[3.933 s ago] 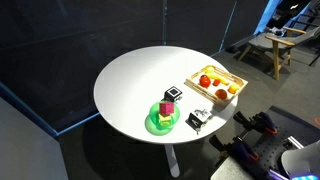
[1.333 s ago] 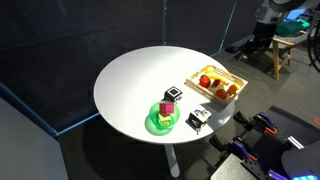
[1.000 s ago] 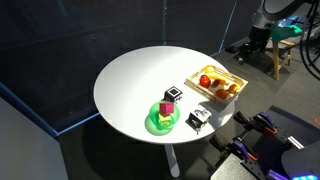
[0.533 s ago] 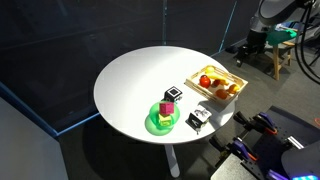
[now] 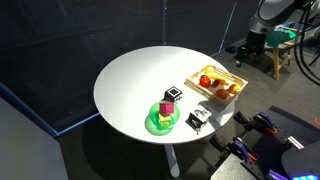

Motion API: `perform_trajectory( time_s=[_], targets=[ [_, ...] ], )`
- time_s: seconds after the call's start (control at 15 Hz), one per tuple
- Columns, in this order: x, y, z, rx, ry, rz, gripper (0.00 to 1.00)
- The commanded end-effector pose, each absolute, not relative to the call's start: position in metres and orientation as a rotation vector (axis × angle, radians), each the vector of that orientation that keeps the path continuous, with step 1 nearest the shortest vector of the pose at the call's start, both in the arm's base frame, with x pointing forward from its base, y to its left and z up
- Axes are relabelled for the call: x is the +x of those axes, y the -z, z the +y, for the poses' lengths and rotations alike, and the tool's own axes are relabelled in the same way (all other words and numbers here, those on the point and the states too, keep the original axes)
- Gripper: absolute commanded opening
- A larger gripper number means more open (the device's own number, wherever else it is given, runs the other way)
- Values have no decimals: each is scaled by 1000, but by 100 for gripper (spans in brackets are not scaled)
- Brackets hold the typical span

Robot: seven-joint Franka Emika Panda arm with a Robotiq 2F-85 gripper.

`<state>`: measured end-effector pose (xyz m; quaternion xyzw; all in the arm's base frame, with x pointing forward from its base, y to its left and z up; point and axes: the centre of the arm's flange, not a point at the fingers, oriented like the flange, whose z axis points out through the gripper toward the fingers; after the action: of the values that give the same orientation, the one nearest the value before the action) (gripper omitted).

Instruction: Remove the red apple from the wooden tray and put in on the table between the wooden tray and the green bowl

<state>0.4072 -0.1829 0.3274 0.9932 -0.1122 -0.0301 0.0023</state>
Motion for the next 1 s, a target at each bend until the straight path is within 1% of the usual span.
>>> perform_trajectory(
  time_s=[0.0, 0.33, 0.67, 0.93],
  targets=[
    [420, -310, -182, 3100, 31, -367, 100],
    [446, -287, -179, 3081, -15, -345, 100],
    [487, -266, -168, 3124, 46, -339, 100],
    [523, -256, -160, 3127, 26, -299, 100]
  ],
)
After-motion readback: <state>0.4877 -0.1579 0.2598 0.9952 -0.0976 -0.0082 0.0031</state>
